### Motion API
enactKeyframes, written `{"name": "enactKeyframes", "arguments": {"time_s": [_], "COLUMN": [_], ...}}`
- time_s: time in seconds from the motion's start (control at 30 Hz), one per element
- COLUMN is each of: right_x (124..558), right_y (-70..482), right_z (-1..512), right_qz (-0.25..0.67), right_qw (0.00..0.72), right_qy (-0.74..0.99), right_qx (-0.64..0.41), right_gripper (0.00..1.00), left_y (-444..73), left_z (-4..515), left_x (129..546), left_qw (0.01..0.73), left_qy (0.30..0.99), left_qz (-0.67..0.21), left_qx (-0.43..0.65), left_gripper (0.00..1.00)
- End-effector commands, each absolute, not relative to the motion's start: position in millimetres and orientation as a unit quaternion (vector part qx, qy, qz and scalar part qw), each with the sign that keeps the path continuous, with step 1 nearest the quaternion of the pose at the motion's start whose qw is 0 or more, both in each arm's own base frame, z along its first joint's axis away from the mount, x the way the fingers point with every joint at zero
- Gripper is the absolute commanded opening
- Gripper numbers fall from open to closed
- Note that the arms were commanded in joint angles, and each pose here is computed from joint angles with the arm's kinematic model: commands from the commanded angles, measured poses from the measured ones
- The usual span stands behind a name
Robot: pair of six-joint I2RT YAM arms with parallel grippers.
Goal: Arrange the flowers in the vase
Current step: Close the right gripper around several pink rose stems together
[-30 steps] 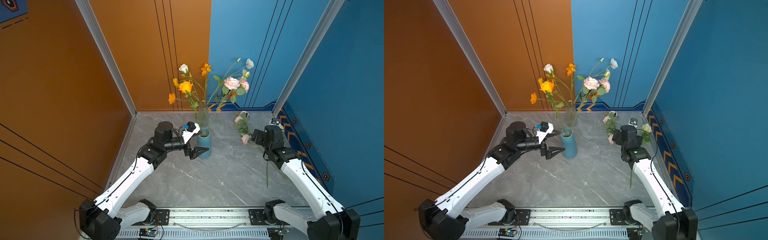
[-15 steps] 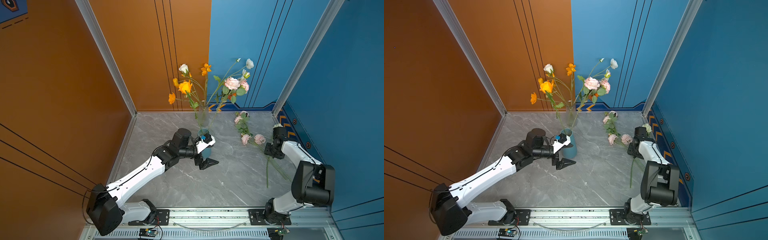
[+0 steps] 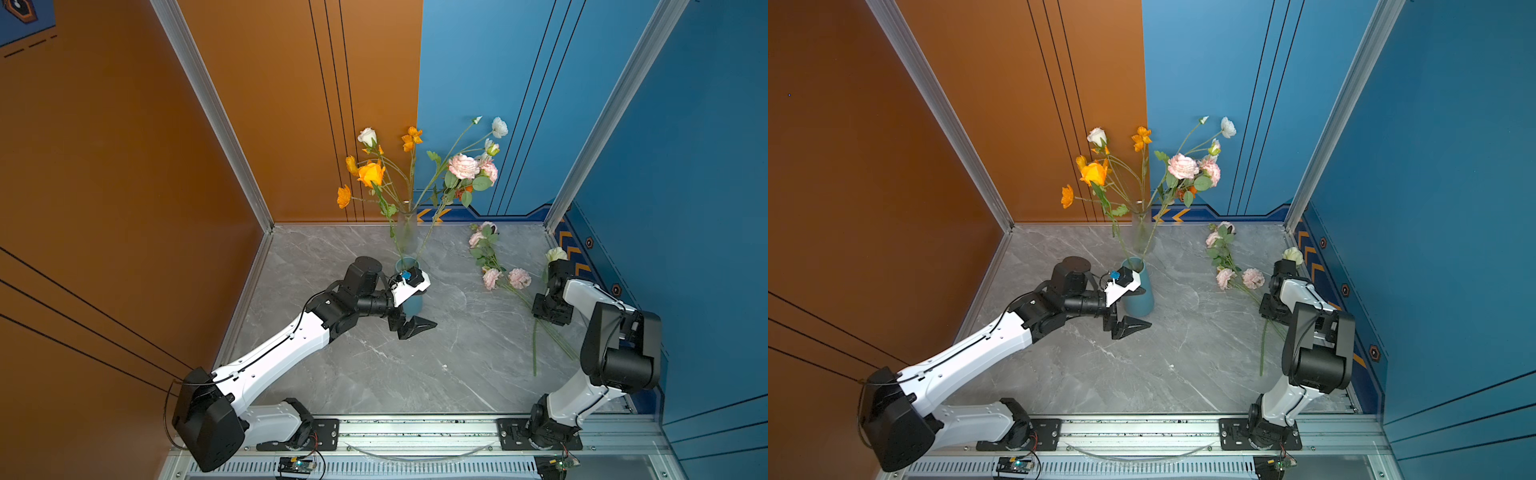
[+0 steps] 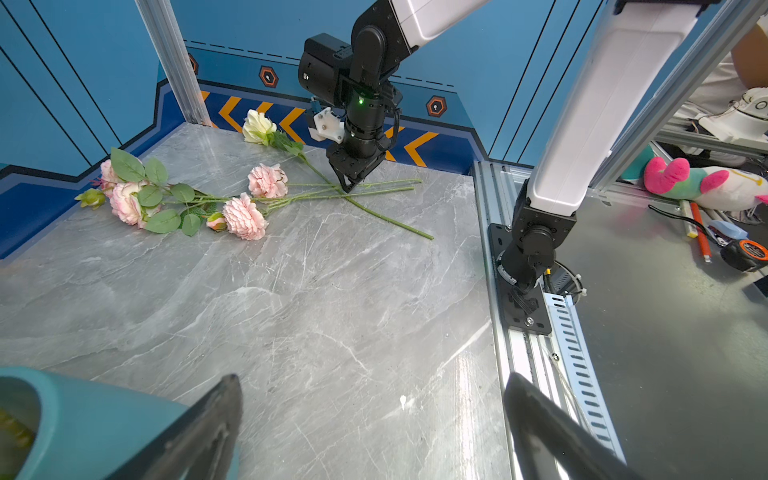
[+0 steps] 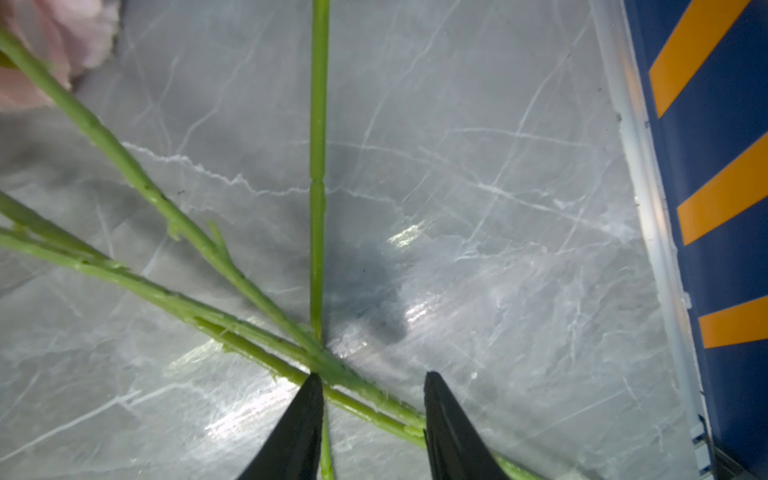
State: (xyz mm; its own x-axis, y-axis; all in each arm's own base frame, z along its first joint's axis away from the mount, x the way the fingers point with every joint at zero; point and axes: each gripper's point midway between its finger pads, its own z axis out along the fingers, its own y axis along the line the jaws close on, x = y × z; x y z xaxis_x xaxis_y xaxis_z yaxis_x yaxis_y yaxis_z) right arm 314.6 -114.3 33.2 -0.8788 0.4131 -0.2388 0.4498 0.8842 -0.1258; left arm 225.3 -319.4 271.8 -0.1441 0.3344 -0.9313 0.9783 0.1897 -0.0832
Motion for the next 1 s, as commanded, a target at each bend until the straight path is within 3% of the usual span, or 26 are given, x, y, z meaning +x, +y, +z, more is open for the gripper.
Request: {"name": "enactKeyframes", "arguments": {"time_s": [0.0,0.4,0.97], "right_x": [321,341,347], "right_y": [-114,-84,-53], "right_z": [29,24,46], "right_qz": [-0.080,-0.007,-0.019], "right_qw": [0.098,0.119,0.143], "right_qy": [0.968,0.978,0.983], "right_qx": [0.215,0.172,0.111], "right_gripper": [0.41,0.28,0.01], "left_y": [-314,-313,-312], "left_z": [290,290,293], "left_x": [228,230,231], "left_qw": [0.437,0.436,0.436], "left_qy": [0.641,0.644,0.644], "left_qz": [-0.379,-0.380,-0.384], "left_qx": [0.504,0.501,0.498], "left_gripper": [0.98,0.98,0.98]}}
